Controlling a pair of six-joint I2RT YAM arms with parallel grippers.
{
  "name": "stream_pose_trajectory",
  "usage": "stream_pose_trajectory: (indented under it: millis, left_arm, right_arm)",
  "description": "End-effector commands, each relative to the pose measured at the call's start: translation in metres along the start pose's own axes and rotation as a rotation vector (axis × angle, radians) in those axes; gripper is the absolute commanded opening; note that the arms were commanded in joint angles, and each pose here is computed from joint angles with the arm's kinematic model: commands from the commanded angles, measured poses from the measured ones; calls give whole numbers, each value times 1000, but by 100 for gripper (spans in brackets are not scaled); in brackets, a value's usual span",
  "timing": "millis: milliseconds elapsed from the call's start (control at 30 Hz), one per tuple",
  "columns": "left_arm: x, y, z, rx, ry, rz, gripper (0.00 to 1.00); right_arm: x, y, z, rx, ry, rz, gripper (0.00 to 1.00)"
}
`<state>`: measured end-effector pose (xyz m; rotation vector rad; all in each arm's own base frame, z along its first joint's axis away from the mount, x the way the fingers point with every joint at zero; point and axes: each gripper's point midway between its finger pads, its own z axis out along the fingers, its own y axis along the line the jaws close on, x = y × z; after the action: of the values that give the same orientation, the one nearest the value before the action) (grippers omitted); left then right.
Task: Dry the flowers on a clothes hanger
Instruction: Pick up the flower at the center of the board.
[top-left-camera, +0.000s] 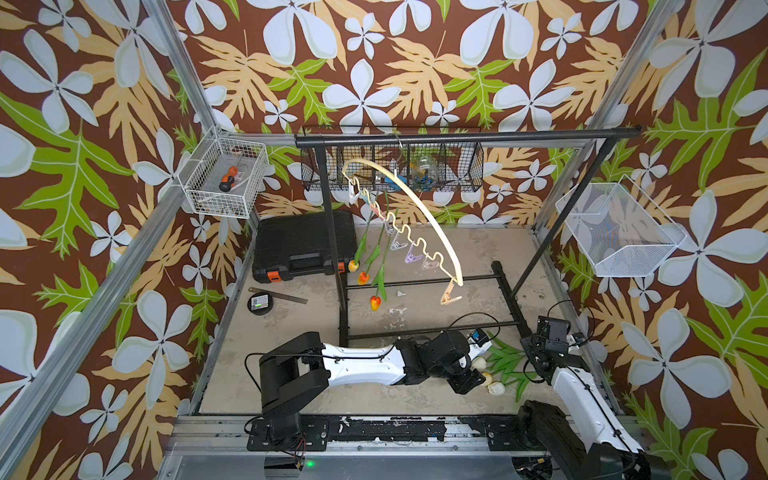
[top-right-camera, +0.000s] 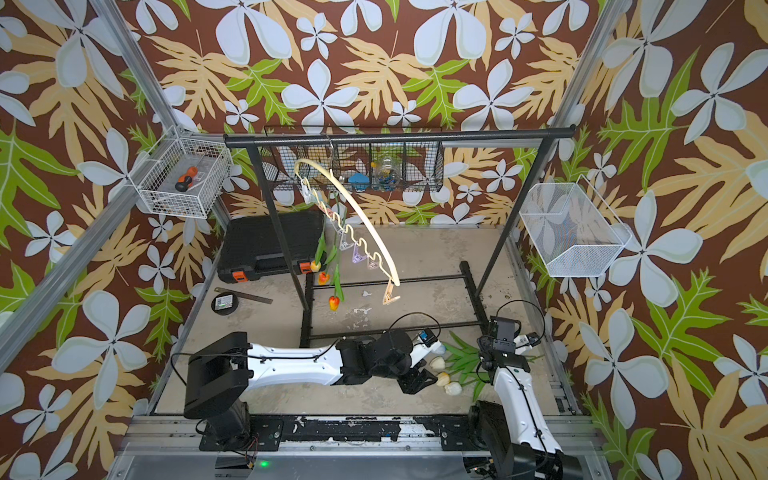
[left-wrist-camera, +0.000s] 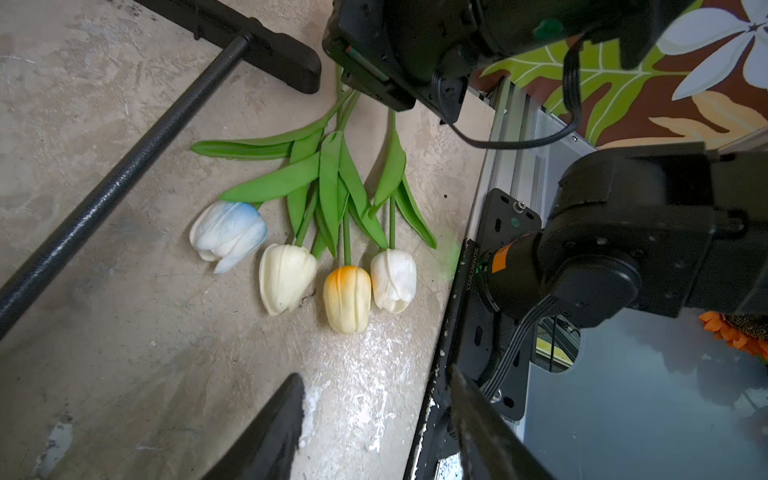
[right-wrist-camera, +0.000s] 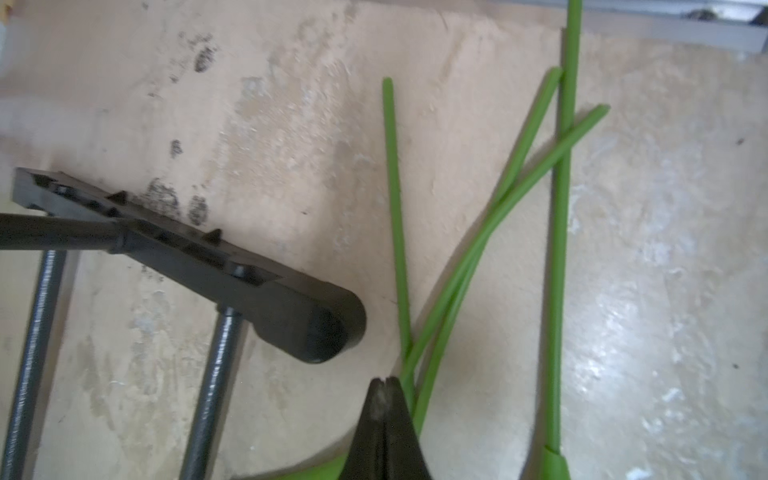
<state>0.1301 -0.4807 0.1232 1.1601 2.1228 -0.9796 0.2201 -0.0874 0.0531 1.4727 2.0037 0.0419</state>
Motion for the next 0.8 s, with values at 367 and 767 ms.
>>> stream_pose_trajectory:
  millis: [367,767]
  left_arm:
    - [-10,-5,-3,41,-31,13,59]
    - [-4,-1,-1,38,-24,10,59]
  right_arm:
    - [1,-6,4,42,5,-2,41]
    - [16,-14,27,89,60,-27,32]
